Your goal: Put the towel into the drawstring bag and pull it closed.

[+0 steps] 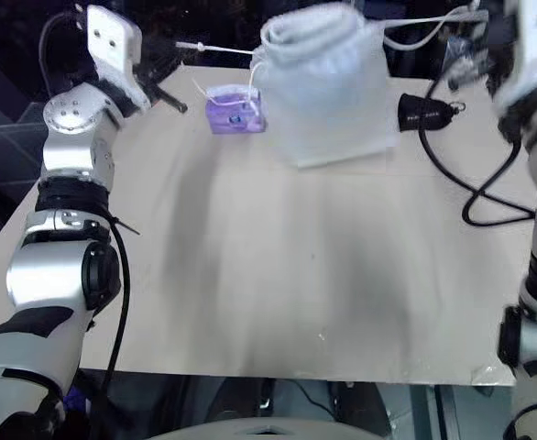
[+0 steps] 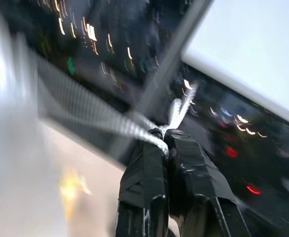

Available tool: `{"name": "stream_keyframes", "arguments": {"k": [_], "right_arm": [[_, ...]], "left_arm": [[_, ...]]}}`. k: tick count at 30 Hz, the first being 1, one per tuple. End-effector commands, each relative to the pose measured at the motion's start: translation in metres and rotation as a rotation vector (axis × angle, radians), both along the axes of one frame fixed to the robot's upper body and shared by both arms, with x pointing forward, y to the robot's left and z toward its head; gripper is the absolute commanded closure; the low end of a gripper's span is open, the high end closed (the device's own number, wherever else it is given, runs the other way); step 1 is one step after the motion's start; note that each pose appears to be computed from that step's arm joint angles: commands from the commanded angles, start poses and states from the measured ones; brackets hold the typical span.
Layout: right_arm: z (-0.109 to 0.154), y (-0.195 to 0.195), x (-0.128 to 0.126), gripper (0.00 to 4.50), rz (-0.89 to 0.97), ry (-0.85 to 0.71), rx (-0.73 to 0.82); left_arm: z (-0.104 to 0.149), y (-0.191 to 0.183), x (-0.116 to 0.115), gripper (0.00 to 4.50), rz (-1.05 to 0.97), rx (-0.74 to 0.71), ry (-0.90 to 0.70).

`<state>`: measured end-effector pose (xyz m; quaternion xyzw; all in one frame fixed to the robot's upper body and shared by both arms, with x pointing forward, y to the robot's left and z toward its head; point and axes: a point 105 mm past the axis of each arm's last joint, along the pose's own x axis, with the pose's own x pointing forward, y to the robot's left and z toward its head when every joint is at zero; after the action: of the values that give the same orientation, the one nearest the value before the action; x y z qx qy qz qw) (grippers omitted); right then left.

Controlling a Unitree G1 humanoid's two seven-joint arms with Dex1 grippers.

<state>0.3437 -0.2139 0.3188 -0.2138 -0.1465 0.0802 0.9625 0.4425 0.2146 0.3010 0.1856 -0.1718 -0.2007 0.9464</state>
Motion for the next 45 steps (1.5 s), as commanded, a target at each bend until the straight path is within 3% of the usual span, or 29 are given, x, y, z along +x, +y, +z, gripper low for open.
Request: {"name": "stream_keyframes", "arguments": {"k": [1, 3, 4, 5, 7, 8, 9, 10, 11, 12, 14, 16, 21, 31, 32, 33, 34, 35, 36, 37, 38, 39, 42, 45], "right_arm": [[0.046, 0.003, -0.018, 4.50, 0.027, -0.162, 0.043], [0.024, -0.005, -0.009, 4.50, -0.022, -0.090, -0.020], [0.001, -0.018, -0.002, 4.50, -0.088, -0.025, -0.066], [0.002, -0.021, -0.005, 4.50, -0.110, -0.034, -0.144], [0.047, -0.012, -0.022, 4.50, -0.056, -0.171, -0.011], [0.060, -0.009, -0.028, 4.50, -0.039, -0.206, 0.025], [0.054, -0.011, -0.025, 4.50, -0.048, -0.185, 0.022], [0.026, -0.017, -0.014, 4.50, -0.067, -0.093, -0.012], [0.000, -0.027, -0.007, 4.50, -0.102, -0.016, -0.047], [-0.017, -0.038, -0.003, 4.50, -0.159, 0.027, -0.096], [0.023, -0.017, -0.017, 4.50, -0.051, -0.092, -0.040], [0.064, 0.001, -0.034, 4.50, 0.049, -0.215, 0.020], [0.065, -0.005, -0.029, 4.50, 0.000, -0.198, -0.080], [0.131, -0.006, -0.056, 4.50, 0.067, -0.351, -0.050], [0.125, -0.011, -0.052, 4.50, 0.053, -0.329, -0.039], [0.082, -0.012, -0.031, 4.50, 0.045, -0.187, -0.017], [0.048, -0.013, -0.019, 4.50, 0.038, -0.082, 0.000], [-0.005, -0.007, -0.008, 4.50, 0.067, 0.074, 0.016], [-0.049, -0.002, -0.004, 4.50, 0.069, 0.183, 0.003], [-0.081, -0.003, -0.005, 4.50, 0.029, 0.241, -0.072], [-0.098, 0.001, -0.010, 4.50, 0.038, 0.268, -0.117], [-0.095, 0.006, -0.014, 4.50, 0.060, 0.251, -0.079], [-0.060, 0.002, -0.021, 4.50, 0.070, 0.146, -0.002], [-0.039, -0.005, -0.024, 4.50, 0.058, 0.083, 0.010]], "left_arm": [[0.026, -0.003, -0.005, 4.48, -0.019, -0.003, -0.063], [-0.013, -0.005, 0.002, 4.48, -0.036, 0.073, 0.090], [-0.023, 0.002, 0.002, 4.48, 0.016, 0.146, 0.075], [-0.007, 0.008, 0.001, 4.48, 0.041, 0.085, 0.021], [0.037, 0.018, -0.008, 4.48, 0.071, -0.018, -0.115], [0.039, 0.021, -0.007, 4.48, 0.070, -0.036, -0.101], [0.015, 0.018, -0.002, 4.48, 0.051, 0.010, -0.002], [-0.020, 0.016, 0.002, 4.48, 0.046, 0.126, 0.100], [-0.034, 0.016, 0.001, 4.48, 0.062, 0.202, 0.105], [-0.031, 0.016, 0.002, 4.48, 0.072, 0.178, 0.081], [0.023, 0.014, -0.004, 4.48, 0.071, 0.040, -0.085], [0.050, 0.015, -0.008, 4.48, 0.083, 0.009, -0.152], [0.055, 0.006, -0.007, 4.48, 0.062, 0.090, -0.159], [0.116, 0.011, -0.021, 4.48, 0.064, 0.041, -0.271], [0.115, 0.012, -0.021, 4.48, 0.055, 0.005, -0.272], [0.055, 0.001, -0.002, 4.48, 0.006, 0.077, -0.088], [0.008, -0.006, 0.005, 4.48, -0.034, 0.128, 0.051], [-0.050, -0.013, 0.006, 4.48, -0.079, 0.213, 0.183], [-0.083, -0.016, 0.001, 4.48, -0.101, 0.232, 0.236], [-0.092, -0.019, -0.003, 4.48, -0.106, 0.211, 0.224], [-0.087, -0.021, -0.005, 4.48, -0.107, 0.165, 0.189], [-0.069, -0.023, -0.006, 4.48, -0.107, 0.109, 0.136], [-0.011, -0.012, -0.008, 4.48, -0.055, 0.044, -0.016], [0.011, -0.007, -0.011, 4.48, -0.035, 0.036, -0.075]]}}
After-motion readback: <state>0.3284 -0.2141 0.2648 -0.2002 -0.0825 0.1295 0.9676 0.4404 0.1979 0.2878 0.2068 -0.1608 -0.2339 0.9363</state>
